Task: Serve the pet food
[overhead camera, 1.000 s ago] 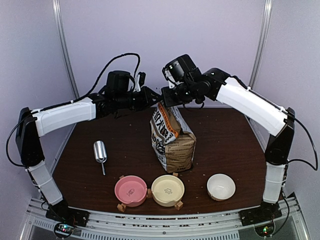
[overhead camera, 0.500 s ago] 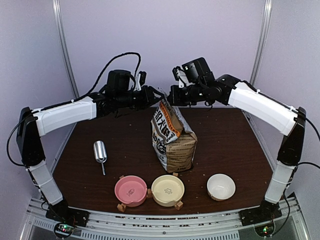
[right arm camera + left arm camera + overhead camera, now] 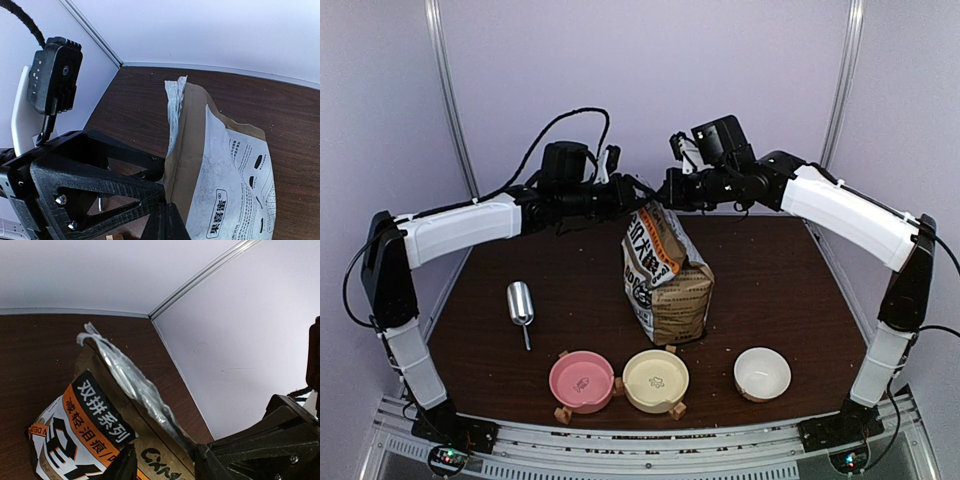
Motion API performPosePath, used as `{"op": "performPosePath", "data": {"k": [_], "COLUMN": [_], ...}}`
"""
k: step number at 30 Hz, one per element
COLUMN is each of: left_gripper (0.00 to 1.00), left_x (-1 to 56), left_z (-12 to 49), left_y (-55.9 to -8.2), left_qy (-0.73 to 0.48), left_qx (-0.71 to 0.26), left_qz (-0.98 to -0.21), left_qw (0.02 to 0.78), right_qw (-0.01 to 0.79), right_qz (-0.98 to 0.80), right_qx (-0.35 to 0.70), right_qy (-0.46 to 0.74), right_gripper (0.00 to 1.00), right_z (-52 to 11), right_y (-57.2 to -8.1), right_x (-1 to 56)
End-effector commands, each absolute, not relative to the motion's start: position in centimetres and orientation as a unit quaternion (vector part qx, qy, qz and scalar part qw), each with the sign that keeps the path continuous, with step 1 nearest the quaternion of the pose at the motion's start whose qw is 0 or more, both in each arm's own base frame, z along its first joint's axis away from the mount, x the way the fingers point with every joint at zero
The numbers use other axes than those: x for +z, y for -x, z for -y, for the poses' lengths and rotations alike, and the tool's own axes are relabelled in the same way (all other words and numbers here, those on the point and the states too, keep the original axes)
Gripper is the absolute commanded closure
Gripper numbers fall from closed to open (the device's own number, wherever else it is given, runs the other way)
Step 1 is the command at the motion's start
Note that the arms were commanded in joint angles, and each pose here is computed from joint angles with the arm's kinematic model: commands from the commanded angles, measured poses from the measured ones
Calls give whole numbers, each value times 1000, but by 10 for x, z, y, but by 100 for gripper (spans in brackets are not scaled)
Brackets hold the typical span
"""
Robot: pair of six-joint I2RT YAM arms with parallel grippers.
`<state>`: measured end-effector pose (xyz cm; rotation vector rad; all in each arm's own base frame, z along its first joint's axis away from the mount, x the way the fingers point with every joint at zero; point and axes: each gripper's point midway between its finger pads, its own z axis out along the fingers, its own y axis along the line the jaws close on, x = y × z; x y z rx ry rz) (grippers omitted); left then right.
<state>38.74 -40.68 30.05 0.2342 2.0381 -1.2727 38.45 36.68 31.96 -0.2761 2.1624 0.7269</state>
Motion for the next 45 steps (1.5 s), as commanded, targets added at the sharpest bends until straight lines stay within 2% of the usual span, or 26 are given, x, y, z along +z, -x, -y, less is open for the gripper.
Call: {"op": "performPosePath", "data": {"k": [1,15,21,36,45], "left_gripper": [58,85,100,100,100], "left_x": [319,311,311,311,310], "left_z": [416,427,429,419,418], "left_y": [-390,-391,-391,-393,-392], "left_qy": [-101,-107,-107,-94,-95], "left_qx": [-515,-530,-533,-500,-496], "left_qz": [-767,-763,-762,-774,-776], "left_qw": [369,354,352,377,378], "right_qw": [410,408,407,433,430], "right_qz": [-863,-865,-867,-878,-878], "right_qx": [278,270,261,138,125], "right_qy": [100,109,118,153,166], "right_gripper": [100,100,100,100,100], "right_z": [-354,-354,-354,-332,-337], "right_y": [-386,-386,-386,-397,-395], "right_x": [319,315,311,292,286]}}
